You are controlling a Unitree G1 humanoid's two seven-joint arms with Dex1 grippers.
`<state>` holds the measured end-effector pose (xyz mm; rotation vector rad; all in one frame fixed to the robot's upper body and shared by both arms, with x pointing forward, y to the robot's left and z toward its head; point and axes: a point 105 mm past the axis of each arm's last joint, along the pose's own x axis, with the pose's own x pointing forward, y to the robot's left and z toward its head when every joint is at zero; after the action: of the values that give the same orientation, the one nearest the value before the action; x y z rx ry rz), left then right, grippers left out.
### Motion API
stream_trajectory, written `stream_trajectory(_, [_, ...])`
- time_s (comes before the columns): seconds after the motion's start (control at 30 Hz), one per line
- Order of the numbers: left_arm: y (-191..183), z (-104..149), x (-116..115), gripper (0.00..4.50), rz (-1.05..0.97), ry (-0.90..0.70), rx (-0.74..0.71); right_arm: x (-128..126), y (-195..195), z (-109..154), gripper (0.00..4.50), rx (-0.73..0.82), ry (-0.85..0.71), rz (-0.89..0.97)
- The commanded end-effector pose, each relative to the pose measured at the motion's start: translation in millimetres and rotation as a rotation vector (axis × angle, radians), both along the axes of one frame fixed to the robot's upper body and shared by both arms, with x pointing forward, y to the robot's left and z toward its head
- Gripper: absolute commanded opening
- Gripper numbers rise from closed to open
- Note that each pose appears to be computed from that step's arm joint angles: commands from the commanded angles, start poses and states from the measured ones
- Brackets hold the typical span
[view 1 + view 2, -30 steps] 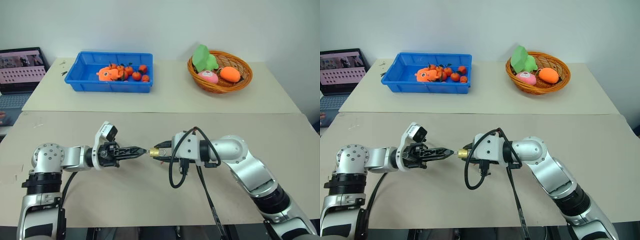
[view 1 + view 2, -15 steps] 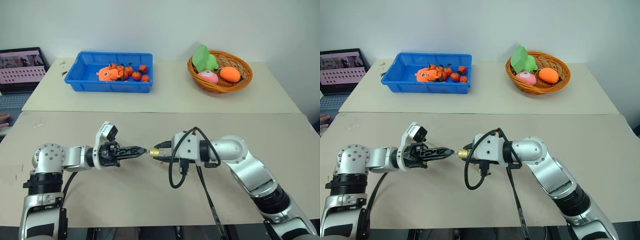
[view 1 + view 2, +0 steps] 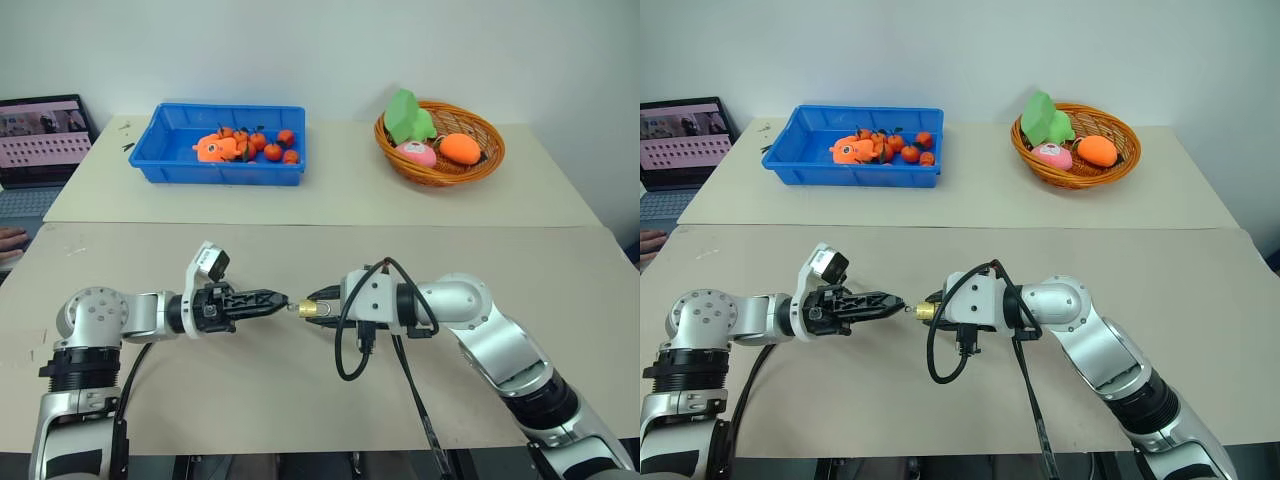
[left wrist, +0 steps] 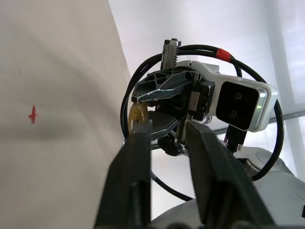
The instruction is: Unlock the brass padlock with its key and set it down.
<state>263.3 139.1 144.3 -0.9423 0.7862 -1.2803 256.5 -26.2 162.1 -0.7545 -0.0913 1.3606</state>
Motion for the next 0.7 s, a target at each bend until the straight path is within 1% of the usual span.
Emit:
stream_trajectory(0.03, [5, -12, -2, 2.72, 0.0, 0.021, 0.05, -5, 2, 15, 0.93, 0.029, -0.063, 0.017])
stream_trajectory(0.23, [7, -10, 4, 2.72, 0.008, 0.028, 0.026, -4, -1, 28, 0.93, -0.01, -0.154, 0.025])
stream_trajectory(0.37, [7, -9, 5, 2.72, 0.003, 0.04, 0.018, -14, 5, 42, 0.93, 0.05, -0.131, 0.06])
stream_trajectory(0.6, [4, 13, 14, 2.72, -0.006, 0.05, -0.074, -9, 0, 35, 0.93, 0.072, -0.073, 0.048])
stream_trajectory(0.7, [3, 18, 16, 2.72, -0.012, 0.051, -0.094, -7, 1, 34, 0.93, 0.085, -0.054, 0.05])
